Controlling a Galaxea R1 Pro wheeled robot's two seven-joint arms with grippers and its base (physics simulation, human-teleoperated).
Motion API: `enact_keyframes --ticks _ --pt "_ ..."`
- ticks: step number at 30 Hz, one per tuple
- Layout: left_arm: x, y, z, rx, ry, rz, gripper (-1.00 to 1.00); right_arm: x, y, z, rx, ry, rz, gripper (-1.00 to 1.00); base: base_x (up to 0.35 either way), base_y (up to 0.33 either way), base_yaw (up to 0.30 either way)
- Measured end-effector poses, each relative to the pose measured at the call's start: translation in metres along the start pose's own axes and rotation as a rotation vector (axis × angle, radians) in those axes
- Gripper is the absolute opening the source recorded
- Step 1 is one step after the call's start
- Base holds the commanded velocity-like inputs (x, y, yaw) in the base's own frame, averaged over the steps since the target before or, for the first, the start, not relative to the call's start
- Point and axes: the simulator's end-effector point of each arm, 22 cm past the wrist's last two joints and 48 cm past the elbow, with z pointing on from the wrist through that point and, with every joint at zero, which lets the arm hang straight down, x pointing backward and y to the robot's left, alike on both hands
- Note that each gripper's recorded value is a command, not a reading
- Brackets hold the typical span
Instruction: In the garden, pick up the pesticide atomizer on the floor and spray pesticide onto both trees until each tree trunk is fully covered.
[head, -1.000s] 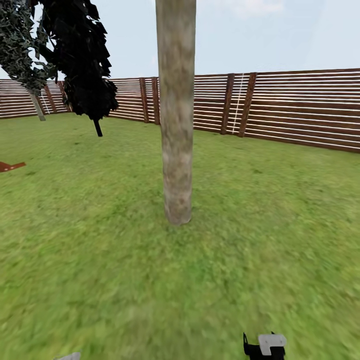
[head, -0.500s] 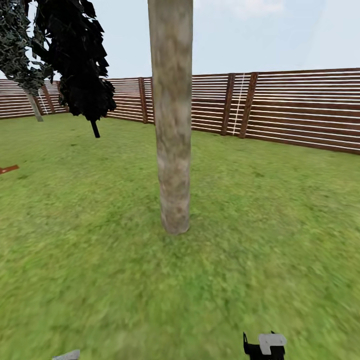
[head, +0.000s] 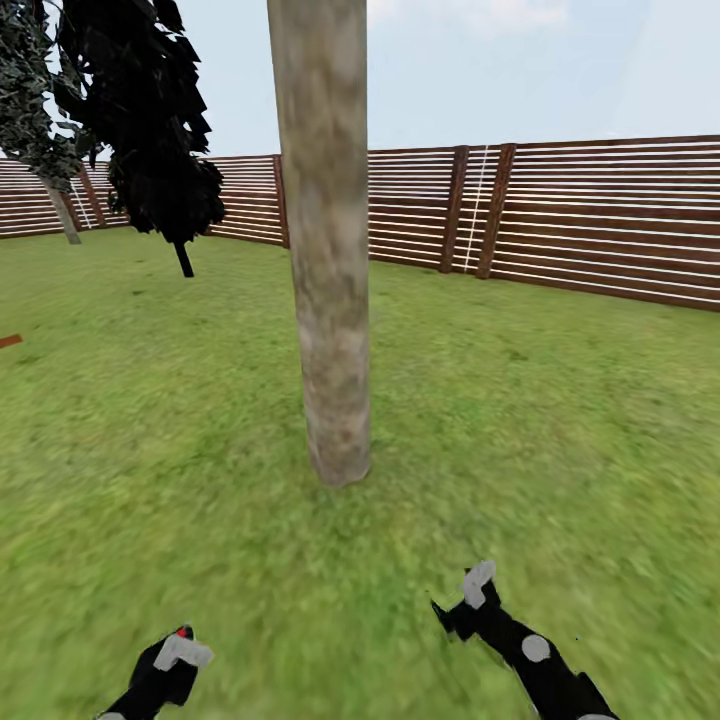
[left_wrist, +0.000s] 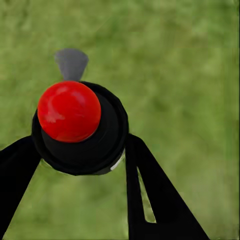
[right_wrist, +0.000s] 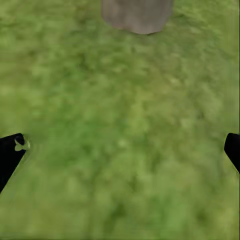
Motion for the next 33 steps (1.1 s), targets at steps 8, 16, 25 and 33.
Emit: enact_keyframes --ticks 8,16,25,33 --pt "-0.075 -0.092 -0.04 0.813 0.096 0.286 -1.0 -0.061 0.052 0.005 -0.477 0.039 -0.253 1.0 0.005 -0.002 0.0" --pt "-0.058 -0.102 -0.047 0.858 0.162 0.372 -1.0 -0.07 0.081 0.006 -0.538 0.02 -0.248 -1.0 0.0 0.0 0.0" --pt "-0.054 -0.17 -0.052 0.952 0.198 0.535 -1.0 -0.099 0.169 0.003 -0.734 -0.01 -0.379 -1.0 0.0 0.0 0.0" --pt "-0.061 -0.202 -0.055 0.989 0.187 0.573 -1.0 -0.105 0.18 0.003 -0.749 -0.022 -0.377 -1.0 0.0 0.0 0.0"
